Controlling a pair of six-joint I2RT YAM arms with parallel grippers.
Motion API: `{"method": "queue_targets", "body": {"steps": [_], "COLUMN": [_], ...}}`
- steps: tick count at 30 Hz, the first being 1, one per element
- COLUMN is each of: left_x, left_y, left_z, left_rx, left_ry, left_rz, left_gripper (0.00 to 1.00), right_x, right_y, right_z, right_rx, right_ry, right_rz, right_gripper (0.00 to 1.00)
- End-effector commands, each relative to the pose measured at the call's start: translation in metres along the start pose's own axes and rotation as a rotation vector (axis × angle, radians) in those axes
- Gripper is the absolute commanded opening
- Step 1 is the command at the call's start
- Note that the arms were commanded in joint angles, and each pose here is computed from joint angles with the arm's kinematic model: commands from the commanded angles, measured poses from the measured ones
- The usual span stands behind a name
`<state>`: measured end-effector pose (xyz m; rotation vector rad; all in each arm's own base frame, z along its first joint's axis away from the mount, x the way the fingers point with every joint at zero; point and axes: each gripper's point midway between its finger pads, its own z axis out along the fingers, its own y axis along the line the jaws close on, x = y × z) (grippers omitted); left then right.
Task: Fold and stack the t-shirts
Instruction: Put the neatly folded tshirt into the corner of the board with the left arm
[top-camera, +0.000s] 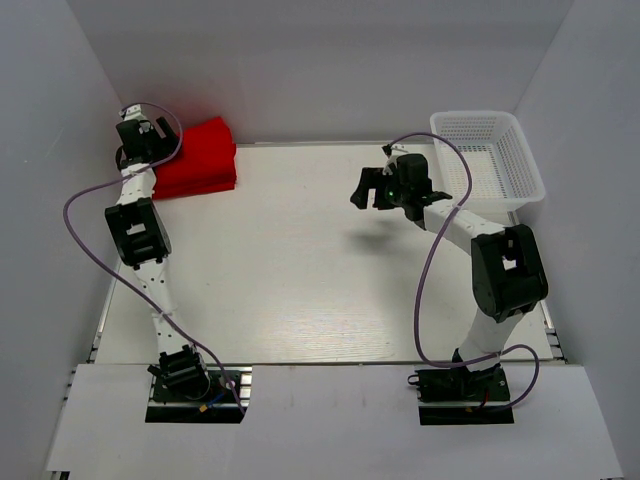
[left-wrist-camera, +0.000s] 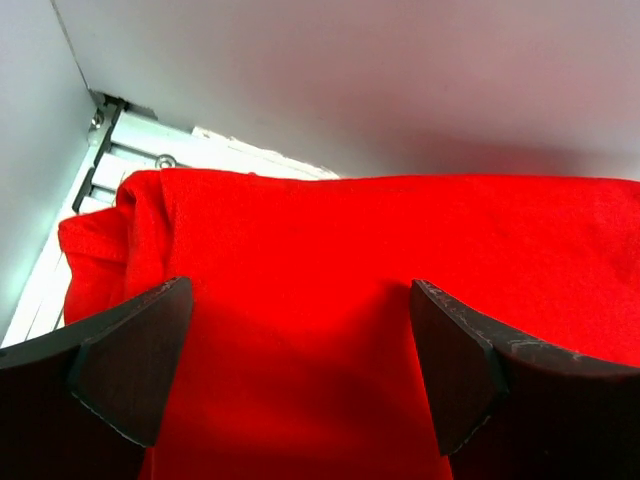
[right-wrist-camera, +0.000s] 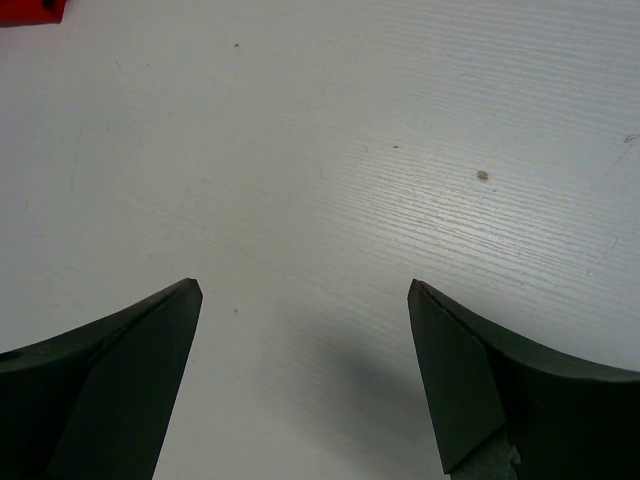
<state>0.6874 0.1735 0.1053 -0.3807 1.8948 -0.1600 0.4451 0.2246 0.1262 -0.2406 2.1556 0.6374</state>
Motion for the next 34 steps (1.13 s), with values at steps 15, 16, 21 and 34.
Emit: {"method": "queue_targets", "body": {"steps": [15, 16, 21, 34], "left_x": [-0.121, -0.119, -0.074, 0.039], "left_y": [-0.016, -0.019, -0.049, -0.094], "left_z": [-0.176, -0.193, -0.263, -0.388], "left_rx": [-0.334, -0.339, -0.262, -0.137], "left_ry": [-0.110, -0.085, 0.012, 0.016], "left_rz": [0.123, 0.123, -0.003, -0.087], "left_gripper": [1.00, 1.00, 1.00, 1.00], "right_x": [-0.013, -0.008, 0.008, 0.027], "right_y": [0.033, 0.032, 0.025, 0.008], "right_z": [-0.058, -0.059, -0.076, -0.098], "right_rx": [-0.107, -0.105, -0.063, 0.030], "right_ry": [-0.082, -0.081, -0.067, -0.133], "right_rz": [-0.081, -0.075, -0.056, 0.005], "right_gripper": [0.90, 0.90, 0.90, 0.90]}}
